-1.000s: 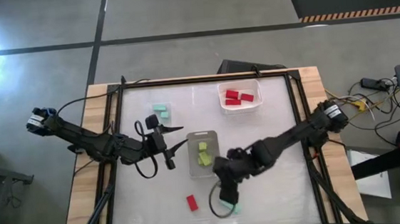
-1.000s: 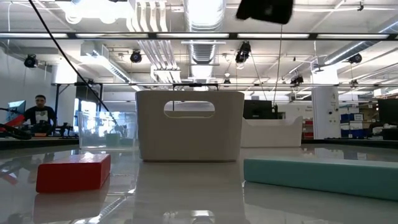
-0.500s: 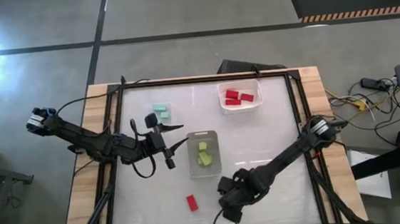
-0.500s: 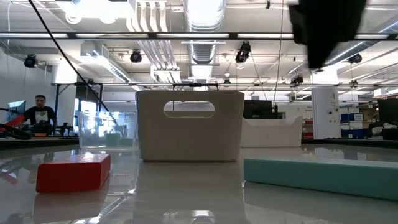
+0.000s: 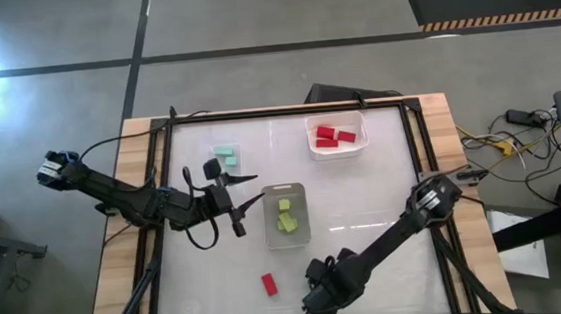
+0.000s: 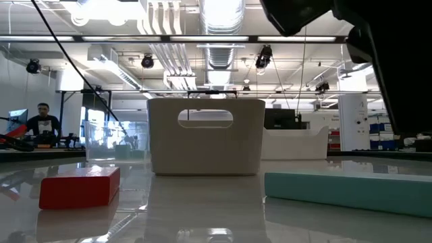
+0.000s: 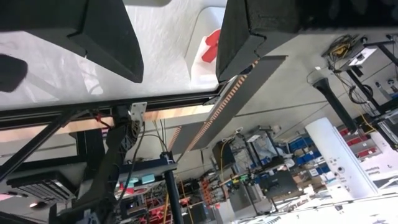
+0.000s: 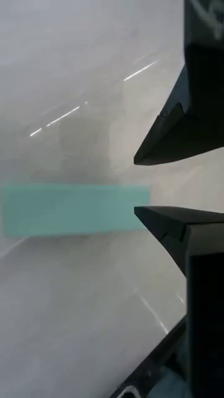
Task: Sort & place blocks by color
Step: Put the blue block into the transparent bin
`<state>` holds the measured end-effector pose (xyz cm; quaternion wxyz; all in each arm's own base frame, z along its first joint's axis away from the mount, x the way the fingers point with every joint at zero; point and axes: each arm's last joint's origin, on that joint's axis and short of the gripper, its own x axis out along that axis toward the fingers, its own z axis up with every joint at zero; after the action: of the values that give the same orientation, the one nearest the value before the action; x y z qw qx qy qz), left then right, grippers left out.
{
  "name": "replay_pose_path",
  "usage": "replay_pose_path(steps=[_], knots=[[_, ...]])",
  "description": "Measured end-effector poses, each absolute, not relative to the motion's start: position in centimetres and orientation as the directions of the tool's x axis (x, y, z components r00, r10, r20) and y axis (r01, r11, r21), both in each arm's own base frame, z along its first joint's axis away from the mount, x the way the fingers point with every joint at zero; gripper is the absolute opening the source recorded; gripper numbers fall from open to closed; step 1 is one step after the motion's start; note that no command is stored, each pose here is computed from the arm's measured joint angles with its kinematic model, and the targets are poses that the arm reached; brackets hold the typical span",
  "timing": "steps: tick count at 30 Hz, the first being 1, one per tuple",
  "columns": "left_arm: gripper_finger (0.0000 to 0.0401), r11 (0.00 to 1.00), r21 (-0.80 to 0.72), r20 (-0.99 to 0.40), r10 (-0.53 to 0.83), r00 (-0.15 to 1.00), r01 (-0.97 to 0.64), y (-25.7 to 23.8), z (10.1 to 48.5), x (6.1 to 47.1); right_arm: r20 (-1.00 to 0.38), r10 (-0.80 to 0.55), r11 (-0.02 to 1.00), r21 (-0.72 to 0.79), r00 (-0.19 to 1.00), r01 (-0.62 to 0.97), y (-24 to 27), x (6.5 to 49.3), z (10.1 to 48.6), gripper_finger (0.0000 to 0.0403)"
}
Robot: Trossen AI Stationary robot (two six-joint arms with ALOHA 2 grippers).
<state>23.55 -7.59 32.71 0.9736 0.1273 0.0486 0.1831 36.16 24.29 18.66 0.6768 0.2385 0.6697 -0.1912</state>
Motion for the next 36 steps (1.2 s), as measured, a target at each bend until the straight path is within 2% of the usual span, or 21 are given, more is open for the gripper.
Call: replay_pose_path(steps=[3, 11, 19, 26, 29, 33, 36], knots=[[0.0187, 0.901, 0.265, -0.047, 0.369, 0.928, -0.345, -7.6, 32.7, 23.6, -0.997, 0.067, 0.814, 0.077, 0.039, 0.576, 24.8, 36.9, 18.3, 0.0125], [0.0187, 0.901, 0.265, -0.047, 0.369, 0.928, -0.345, -7.6, 32.7, 23.6, -0.998, 0.046, 0.832, 0.059, 0.038, 0.552, 24.9, 38.4, 17.2, 0.0206], [0.0187, 0.901, 0.265, -0.047, 0.369, 0.928, -0.344, -7.6, 32.7, 23.6, -0.999, 0.008, 0.827, 0.034, 0.048, 0.562, 24.4, 38.7, 16.8, 0.0237], [0.0187, 0.901, 0.265, -0.047, 0.369, 0.928, -0.345, -7.6, 32.7, 23.6, -0.998, 0.0, 0.836, 0.038, 0.068, 0.548, 24.3, 38.8, 15.2, 0.0213], [0.0187, 0.901, 0.264, -0.047, 0.369, 0.928, -0.345, -7.6, 32.7, 23.6, -0.997, 0.01, 0.838, 0.051, 0.078, 0.544, 24.3, 38.8, 14.8, 0.0184], [0.0187, 0.901, 0.263, -0.047, 0.369, 0.928, -0.345, -7.6, 32.7, 23.6, -0.997, 0.016, 0.852, 0.056, 0.08, 0.52, 24.3, 38.9, 14.8, 0.0122], [0.0187, 0.902, 0.261, -0.047, 0.369, 0.928, -0.345, -7.6, 32.7, 23.6, -0.997, 0.014, 0.876, 0.048, 0.073, 0.481, 24.3, 38.8, 14.9, 0.0116]])
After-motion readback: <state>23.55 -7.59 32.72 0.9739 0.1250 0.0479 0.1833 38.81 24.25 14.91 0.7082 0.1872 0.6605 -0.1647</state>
